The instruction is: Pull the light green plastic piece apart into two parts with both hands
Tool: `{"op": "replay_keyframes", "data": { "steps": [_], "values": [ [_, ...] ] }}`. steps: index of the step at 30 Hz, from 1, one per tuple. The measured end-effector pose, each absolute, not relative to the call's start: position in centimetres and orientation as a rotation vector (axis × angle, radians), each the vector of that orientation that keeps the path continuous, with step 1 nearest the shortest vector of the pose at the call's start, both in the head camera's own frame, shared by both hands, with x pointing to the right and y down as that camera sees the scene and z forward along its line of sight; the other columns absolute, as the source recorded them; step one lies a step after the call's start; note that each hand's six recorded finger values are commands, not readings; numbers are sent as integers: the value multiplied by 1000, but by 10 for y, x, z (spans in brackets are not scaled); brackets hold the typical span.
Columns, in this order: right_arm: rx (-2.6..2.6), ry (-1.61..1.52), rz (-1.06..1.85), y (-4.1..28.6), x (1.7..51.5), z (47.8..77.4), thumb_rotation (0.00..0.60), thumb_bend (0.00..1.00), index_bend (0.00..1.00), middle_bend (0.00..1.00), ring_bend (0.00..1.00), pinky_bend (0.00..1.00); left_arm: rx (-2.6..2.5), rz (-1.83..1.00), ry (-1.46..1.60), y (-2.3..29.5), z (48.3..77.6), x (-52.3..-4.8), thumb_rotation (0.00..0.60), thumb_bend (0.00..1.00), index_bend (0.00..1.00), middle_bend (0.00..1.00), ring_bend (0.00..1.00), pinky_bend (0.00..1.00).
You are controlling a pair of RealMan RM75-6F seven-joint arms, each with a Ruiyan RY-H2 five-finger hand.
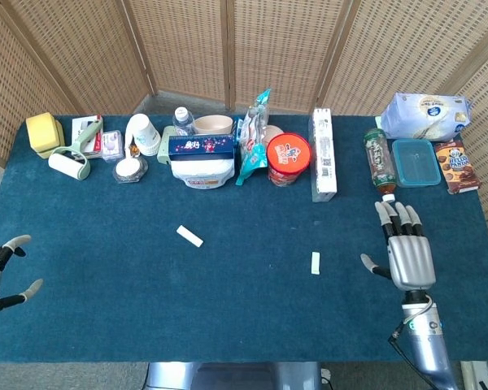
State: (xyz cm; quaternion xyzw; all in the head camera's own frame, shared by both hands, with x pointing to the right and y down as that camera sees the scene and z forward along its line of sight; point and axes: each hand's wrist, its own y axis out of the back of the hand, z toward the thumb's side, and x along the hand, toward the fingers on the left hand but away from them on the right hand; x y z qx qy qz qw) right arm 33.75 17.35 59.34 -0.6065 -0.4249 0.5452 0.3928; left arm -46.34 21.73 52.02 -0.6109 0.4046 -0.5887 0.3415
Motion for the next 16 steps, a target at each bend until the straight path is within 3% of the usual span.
{"op": "replay_keyframes", "data": {
  "steps": [16],
  "values": [
    [-1540,-1109,1395,181,349,593,508,235,0,152,0,24,-1617,-1494,1064,219,519,-451,499,190,214,384,338,536]
  ]
}}
